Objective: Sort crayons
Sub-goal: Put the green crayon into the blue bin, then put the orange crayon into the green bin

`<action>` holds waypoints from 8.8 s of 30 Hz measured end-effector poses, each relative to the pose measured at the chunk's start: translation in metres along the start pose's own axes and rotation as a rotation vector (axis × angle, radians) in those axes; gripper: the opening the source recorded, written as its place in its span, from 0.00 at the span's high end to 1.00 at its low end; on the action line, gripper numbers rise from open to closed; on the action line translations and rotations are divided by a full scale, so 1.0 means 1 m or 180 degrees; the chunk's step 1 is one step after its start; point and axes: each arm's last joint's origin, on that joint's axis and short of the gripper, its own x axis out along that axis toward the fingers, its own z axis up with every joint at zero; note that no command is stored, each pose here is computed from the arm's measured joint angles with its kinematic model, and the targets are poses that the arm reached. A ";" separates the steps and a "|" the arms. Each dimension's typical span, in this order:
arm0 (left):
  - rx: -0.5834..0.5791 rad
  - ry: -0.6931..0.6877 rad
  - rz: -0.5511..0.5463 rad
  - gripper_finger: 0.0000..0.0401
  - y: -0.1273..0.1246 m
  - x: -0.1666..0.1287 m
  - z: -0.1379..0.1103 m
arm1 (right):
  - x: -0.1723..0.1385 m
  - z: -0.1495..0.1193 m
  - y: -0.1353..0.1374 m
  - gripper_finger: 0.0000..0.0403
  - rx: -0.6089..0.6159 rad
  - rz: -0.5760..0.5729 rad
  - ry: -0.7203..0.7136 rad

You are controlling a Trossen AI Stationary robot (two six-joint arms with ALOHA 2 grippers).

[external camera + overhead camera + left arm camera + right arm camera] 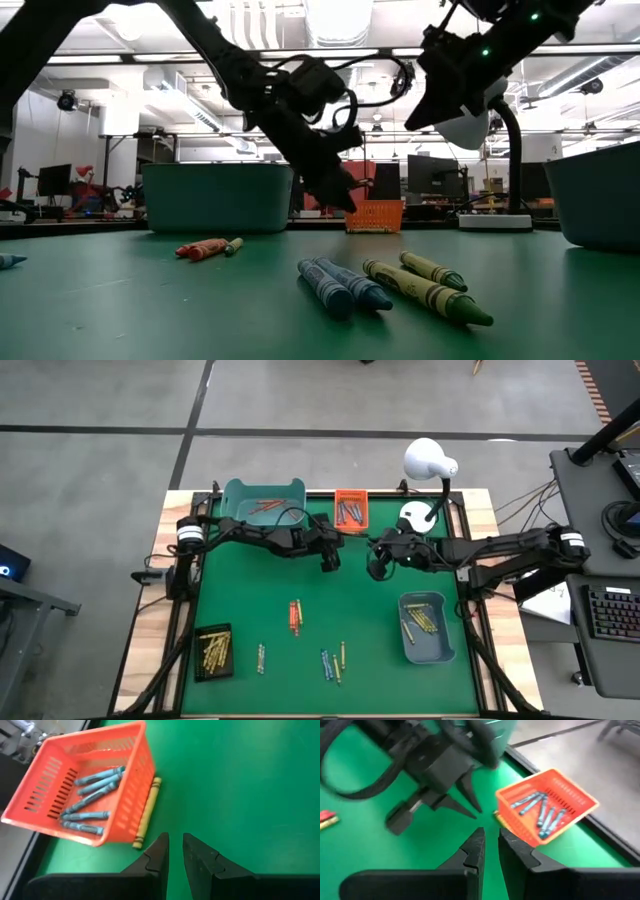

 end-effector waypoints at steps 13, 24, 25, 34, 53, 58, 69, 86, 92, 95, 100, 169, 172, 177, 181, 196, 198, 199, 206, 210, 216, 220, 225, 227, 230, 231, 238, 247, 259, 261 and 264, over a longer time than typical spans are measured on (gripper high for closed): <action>-0.0221 0.0192 0.0318 0.86 0.009 0.012 -0.012 | 0.010 0.002 -0.014 0.89 0.0117 -0.0171 0.0068; -0.0218 0.0180 0.0322 0.78 0.005 0.014 -0.013 | 0.013 0.001 -0.015 0.89 0.0097 -0.0208 0.0094; -0.0208 0.0174 0.0314 0.78 0.003 0.014 -0.012 | 0.013 0.001 -0.015 0.89 0.0098 -0.0209 0.0094; -0.0509 0.0123 0.0445 0.80 -0.007 0.009 -0.007 | 0.013 0.001 -0.015 0.89 0.0092 -0.0209 0.0094; -0.0525 -0.0528 0.1115 1.00 -0.044 0.003 -0.019 | 0.013 -0.001 -0.015 0.89 -0.0027 -0.0214 0.0112; -0.0500 -0.0536 0.0946 1.00 -0.050 0.012 -0.021 | 0.013 -0.001 -0.015 0.89 -0.0028 -0.0218 0.0115; -0.0679 -0.0233 0.0936 1.00 -0.035 0.029 -0.025 | 0.013 -0.002 -0.015 0.89 -0.0010 -0.0219 0.0118; -0.1047 -0.0110 0.0742 1.00 -0.010 0.039 -0.031 | 0.015 -0.002 -0.021 0.89 -0.0004 -0.0357 0.0116; -0.1062 -0.0097 0.0758 1.00 -0.006 0.040 -0.030 | 0.016 -0.001 -0.023 0.89 -0.0015 -0.0383 0.0121; -0.1059 -0.0095 0.0750 1.00 -0.007 0.040 -0.030 | 0.016 -0.001 -0.023 0.89 -0.0014 -0.0389 0.0122; -0.1049 -0.0151 0.0444 1.00 -0.008 0.041 -0.029 | 0.016 -0.001 -0.023 0.89 -0.0036 -0.0388 0.0124; -0.1032 -0.2236 0.0559 1.00 0.035 -0.190 -0.006 | 0.157 0.002 -0.020 0.62 0.0745 -0.0344 0.2015; -0.1038 -0.2251 0.0562 1.00 0.035 -0.191 -0.006 | 0.162 -0.001 -0.021 0.58 0.0742 -0.0347 0.2022; -0.1033 -0.2265 0.0569 1.00 0.035 -0.191 -0.006 | 0.170 -0.006 -0.020 0.56 0.0738 -0.0327 0.1995; -0.1041 -0.2285 0.0577 1.00 0.036 -0.191 -0.005 | 0.173 -0.008 -0.019 0.59 0.0735 -0.0317 0.1991; -0.1137 -0.2321 0.0527 1.00 0.034 -0.192 -0.004 | 0.172 -0.008 -0.016 0.96 0.0665 -0.0073 0.2055; -0.1162 -0.2330 0.0500 1.00 0.033 -0.193 -0.004 | 0.171 -0.007 -0.016 0.97 0.0658 -0.0025 0.2067; -0.1160 -0.2335 0.0489 1.00 0.032 -0.193 -0.004 | 0.168 -0.006 -0.015 0.97 0.0644 -0.0015 0.2068; -0.1095 -0.2371 0.0382 1.00 0.022 -0.197 -0.001 | 0.131 0.011 0.000 0.97 0.0392 0.0432 0.2192; -0.1083 -0.2383 0.0361 1.00 0.020 -0.198 -0.001 | 0.097 0.023 0.014 0.97 0.0153 0.0732 0.2238; -0.1083 -0.2386 0.0361 1.00 0.020 -0.198 -0.001 | 0.040 0.032 0.036 0.97 -0.0102 0.1034 0.2335; -0.1087 -0.2396 0.0364 1.00 0.020 -0.198 0.000 | 0.006 0.034 0.049 0.97 -0.0035 0.1255 0.2447; -0.1089 -0.2403 0.0364 1.00 0.020 -0.198 0.000 | -0.035 0.026 0.062 0.97 0.0061 0.1513 0.2829; -0.1089 -0.2403 0.0364 1.00 0.020 -0.198 0.000 | -0.050 0.019 0.066 0.97 0.0121 0.1559 0.3019; -0.1090 -0.2405 0.0364 1.00 0.020 -0.198 0.000 | -0.072 0.005 0.070 0.97 0.0296 0.1525 0.3272; -0.1090 -0.2405 0.0364 1.00 0.020 -0.198 0.000 | -0.078 -0.001 0.071 0.97 0.0372 0.1497 0.3364; -0.1097 -0.2422 0.0367 1.00 0.021 -0.198 0.000 | -0.101 -0.053 0.064 0.97 0.0789 0.0900 0.3899; -0.1175 -0.2455 0.0345 1.00 0.021 -0.199 0.001 | -0.099 -0.083 0.055 0.92 0.0925 0.0654 0.4003; -0.1362 -0.2453 0.0232 1.00 0.018 -0.199 0.001 | -0.099 -0.065 0.059 0.65 0.0760 0.0938 0.3694; -0.1388 -0.2425 0.0151 1.00 0.014 -0.200 0.000 | -0.099 -0.055 0.060 0.64 0.0690 0.0991 0.3462; -0.1368 -0.2298 0.0001 1.00 0.005 -0.200 -0.001 | -0.099 -0.037 0.061 0.64 0.0521 0.1061 0.3062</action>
